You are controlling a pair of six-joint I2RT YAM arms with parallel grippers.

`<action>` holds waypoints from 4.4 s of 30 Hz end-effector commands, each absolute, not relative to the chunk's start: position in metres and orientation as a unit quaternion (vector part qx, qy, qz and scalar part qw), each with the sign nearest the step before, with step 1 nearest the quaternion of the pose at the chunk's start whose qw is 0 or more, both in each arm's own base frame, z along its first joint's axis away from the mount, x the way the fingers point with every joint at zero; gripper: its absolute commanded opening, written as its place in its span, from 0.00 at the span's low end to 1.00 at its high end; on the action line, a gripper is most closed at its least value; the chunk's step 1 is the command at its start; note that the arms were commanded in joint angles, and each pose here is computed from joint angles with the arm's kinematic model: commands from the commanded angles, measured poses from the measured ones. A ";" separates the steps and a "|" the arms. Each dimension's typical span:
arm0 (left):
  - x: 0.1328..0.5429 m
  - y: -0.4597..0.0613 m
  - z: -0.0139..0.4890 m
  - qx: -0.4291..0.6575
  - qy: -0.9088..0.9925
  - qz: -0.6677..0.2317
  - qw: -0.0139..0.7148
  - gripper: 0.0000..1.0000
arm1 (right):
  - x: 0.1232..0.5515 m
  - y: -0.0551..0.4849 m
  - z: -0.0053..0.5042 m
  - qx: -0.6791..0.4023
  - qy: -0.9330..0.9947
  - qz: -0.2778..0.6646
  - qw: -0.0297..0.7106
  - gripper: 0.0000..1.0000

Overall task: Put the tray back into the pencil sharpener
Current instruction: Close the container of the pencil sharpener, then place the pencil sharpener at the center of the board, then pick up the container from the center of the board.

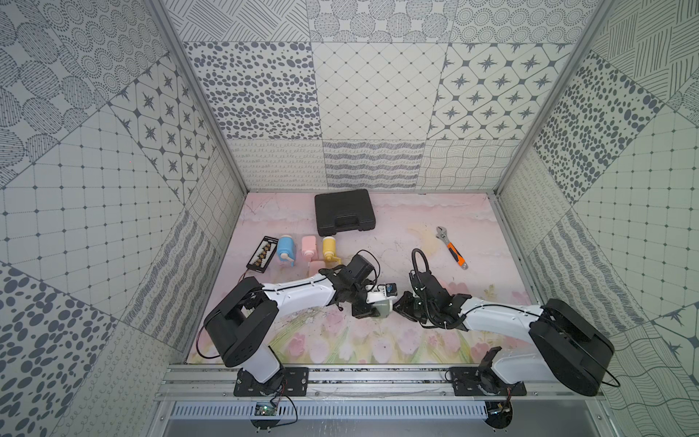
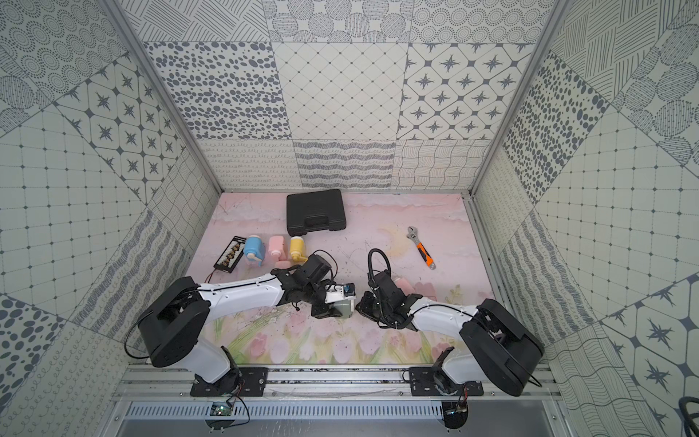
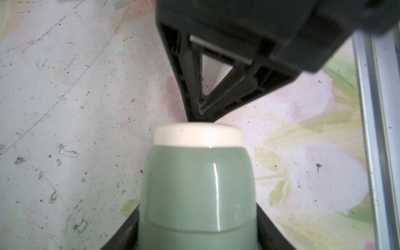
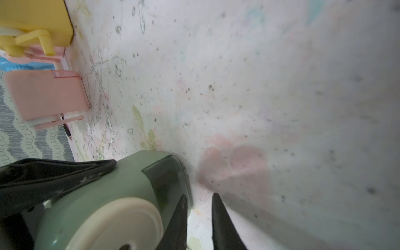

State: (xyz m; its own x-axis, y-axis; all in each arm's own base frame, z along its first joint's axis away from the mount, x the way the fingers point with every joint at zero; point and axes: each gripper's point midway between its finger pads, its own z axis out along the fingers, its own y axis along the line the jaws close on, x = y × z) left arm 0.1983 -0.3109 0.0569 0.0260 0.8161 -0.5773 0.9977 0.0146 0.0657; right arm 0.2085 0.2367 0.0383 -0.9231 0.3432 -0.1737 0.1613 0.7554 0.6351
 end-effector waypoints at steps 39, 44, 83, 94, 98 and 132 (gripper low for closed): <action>0.259 -0.173 0.082 0.013 0.958 0.085 0.275 0.00 | 0.225 0.192 0.108 0.138 0.899 0.296 0.291 0.25; 0.264 -0.171 0.074 0.020 0.956 0.116 0.268 0.00 | 0.223 0.189 0.109 0.138 0.900 0.292 0.291 0.25; 0.293 -0.201 0.053 -0.027 0.965 0.039 0.256 0.45 | 0.223 0.191 0.115 0.135 0.898 0.301 0.292 0.25; 0.296 -0.205 0.063 -0.023 0.967 0.027 0.252 0.83 | 0.228 0.195 0.124 0.127 0.897 0.300 0.299 0.26; 0.294 -0.201 0.070 -0.027 0.965 0.023 0.261 0.85 | 0.227 0.198 0.124 0.121 0.898 0.303 0.294 0.26; 0.316 -0.285 0.272 0.273 0.777 -0.227 0.520 0.80 | 0.200 0.032 0.133 0.297 0.922 0.075 0.237 0.38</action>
State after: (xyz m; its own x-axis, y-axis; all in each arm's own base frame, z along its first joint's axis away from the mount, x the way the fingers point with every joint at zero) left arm 0.3187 -0.2381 0.2347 -0.5183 0.1400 -0.8437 0.4090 0.9070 -0.1008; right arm 0.2174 0.0438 0.1473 -0.6948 0.5728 -0.4349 0.4711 0.8194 0.3266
